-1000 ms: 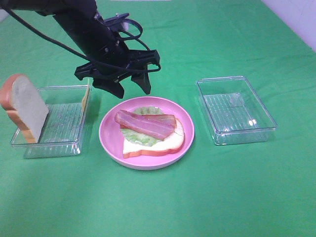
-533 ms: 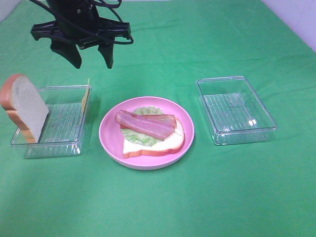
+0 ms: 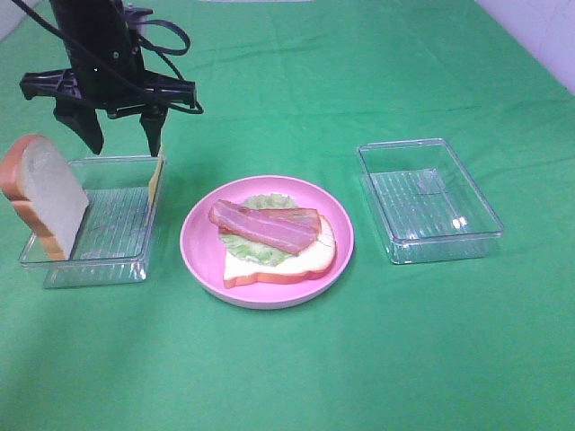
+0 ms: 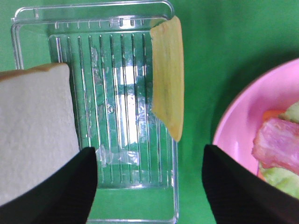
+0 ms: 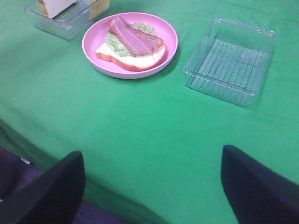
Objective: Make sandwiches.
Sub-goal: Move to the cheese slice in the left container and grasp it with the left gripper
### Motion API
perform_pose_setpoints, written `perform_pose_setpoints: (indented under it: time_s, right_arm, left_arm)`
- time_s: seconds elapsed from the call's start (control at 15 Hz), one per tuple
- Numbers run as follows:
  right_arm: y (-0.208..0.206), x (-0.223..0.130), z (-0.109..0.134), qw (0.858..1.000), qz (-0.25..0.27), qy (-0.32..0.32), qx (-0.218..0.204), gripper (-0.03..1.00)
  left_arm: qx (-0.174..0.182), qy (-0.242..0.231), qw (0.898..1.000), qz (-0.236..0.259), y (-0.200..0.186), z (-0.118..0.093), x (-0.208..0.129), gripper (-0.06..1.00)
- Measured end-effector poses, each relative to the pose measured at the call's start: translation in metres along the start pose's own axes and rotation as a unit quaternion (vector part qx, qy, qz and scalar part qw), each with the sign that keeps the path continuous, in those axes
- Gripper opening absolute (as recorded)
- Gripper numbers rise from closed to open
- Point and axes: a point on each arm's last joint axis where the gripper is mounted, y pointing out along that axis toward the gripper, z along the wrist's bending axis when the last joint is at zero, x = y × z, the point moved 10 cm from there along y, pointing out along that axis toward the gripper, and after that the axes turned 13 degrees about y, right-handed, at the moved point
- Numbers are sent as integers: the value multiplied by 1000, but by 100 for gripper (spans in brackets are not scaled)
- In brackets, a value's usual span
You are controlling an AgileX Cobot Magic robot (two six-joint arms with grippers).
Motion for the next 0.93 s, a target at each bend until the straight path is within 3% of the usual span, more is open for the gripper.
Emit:
perform_pose_setpoints:
  time_s: [0.2, 0.47, 0.73, 0.93]
  right_arm:
    - [0, 0, 0, 1000, 0, 0, 0, 76]
    - [0, 0, 0, 1000, 0, 0, 0, 76]
    - [0, 0, 0, 1000, 0, 0, 0, 76]
    - [0, 0, 0, 1000, 0, 0, 0, 76]
  left_arm:
    - [6, -3, 1000, -17, 18, 0, 10, 62]
    - [-29, -18, 998, -47, 20, -14, 23, 62]
    - [-24, -18, 999, -20, 43, -15, 16, 62]
    - [-27, -18, 999, -28, 45, -16, 19, 61]
